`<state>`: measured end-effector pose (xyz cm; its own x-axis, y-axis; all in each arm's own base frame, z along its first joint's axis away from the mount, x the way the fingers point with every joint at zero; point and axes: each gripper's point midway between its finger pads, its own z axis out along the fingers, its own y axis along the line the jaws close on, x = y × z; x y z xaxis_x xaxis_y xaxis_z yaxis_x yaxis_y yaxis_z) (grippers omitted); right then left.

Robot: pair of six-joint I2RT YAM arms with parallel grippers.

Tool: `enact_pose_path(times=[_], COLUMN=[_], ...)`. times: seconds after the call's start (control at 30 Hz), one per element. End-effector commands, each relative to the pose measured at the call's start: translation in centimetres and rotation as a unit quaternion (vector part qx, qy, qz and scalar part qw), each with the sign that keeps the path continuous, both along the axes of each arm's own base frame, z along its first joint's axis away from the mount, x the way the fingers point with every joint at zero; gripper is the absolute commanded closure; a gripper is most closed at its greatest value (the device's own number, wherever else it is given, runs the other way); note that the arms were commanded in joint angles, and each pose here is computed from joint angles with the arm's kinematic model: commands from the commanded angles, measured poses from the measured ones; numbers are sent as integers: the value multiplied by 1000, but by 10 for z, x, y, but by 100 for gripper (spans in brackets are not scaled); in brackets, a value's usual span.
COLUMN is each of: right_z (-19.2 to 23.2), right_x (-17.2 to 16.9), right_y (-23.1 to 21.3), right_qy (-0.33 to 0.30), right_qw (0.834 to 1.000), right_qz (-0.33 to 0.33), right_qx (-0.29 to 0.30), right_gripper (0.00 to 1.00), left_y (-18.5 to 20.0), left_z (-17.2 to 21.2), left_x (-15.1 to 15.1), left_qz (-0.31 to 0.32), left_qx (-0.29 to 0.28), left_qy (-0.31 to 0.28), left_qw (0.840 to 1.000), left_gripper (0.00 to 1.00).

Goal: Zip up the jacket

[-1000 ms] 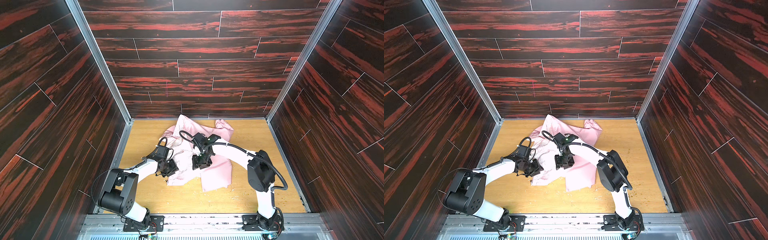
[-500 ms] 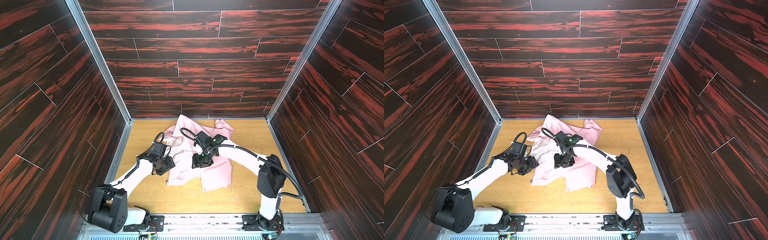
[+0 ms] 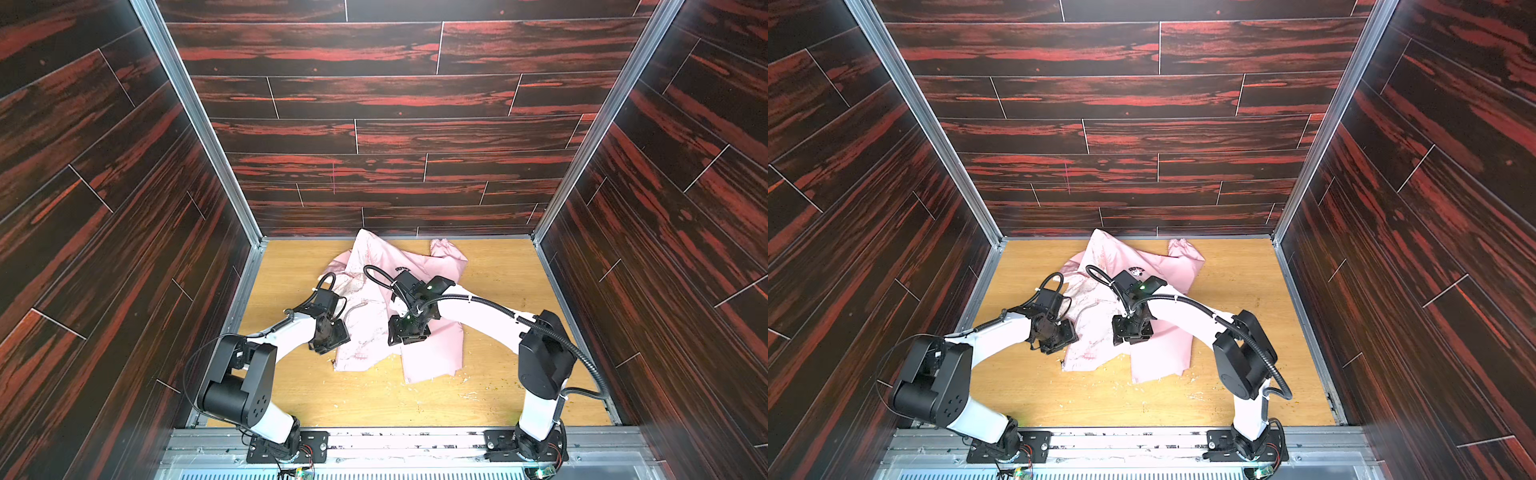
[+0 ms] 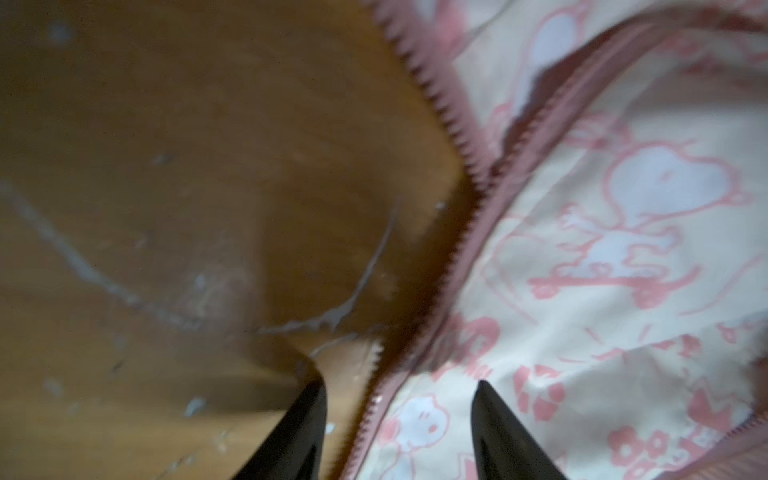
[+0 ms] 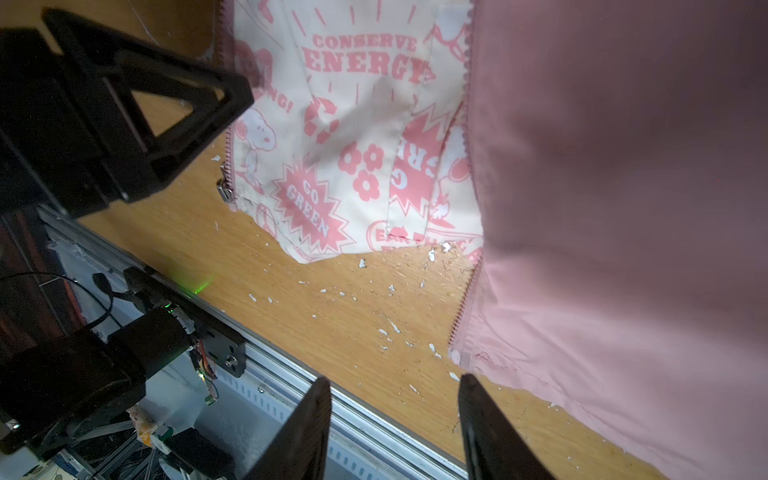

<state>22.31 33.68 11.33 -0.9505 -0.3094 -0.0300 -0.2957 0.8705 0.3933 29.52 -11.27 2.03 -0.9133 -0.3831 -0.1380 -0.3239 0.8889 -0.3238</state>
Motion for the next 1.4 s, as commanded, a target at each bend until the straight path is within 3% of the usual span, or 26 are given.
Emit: enact_pose_path(times=[0.0, 0.17, 0.33, 0.5, 0.77, 0.97, 1.33, 1.37], right_z=[24, 26, 26, 29, 42, 49, 47, 46], right_x=[-4, -4, -5, -4, 4, 15, 21, 19], right_y=[-5, -11, -13, -12, -17, -40, -131, -140], right_qy=[-23, -32, -33, -40, -54, -55, -46, -46], right_qw=[1000, 999, 999, 999, 998, 996, 977, 974], right_qz=[-3, -5, -7, -5, -21, -61, -197, -209], right_qx=[14, 8, 10, 14, 30, 44, 67, 68], right_gripper=[48, 49, 49, 49, 49, 50, 50, 49], left_y=[-9, -26, -33, -43, -71, -113, -283, -298], left_z=[-27, -30, -16, 13, 86, 123, 90, 86], left_x=[-10, -20, -26, -22, -6, 9, 13, 14], left_qz=[-16, -25, -33, -31, -52, -88, -202, -207], left_qx=[-28, -85, -107, -133, -167, -193, -235, -244], left_qy=[23, 17, 5, -22, -72, -73, 15, 21], left_qw=[999, 996, 994, 990, 982, 975, 951, 947], left_gripper=[49, 59, 74, 100, 100, 100, 100, 92])
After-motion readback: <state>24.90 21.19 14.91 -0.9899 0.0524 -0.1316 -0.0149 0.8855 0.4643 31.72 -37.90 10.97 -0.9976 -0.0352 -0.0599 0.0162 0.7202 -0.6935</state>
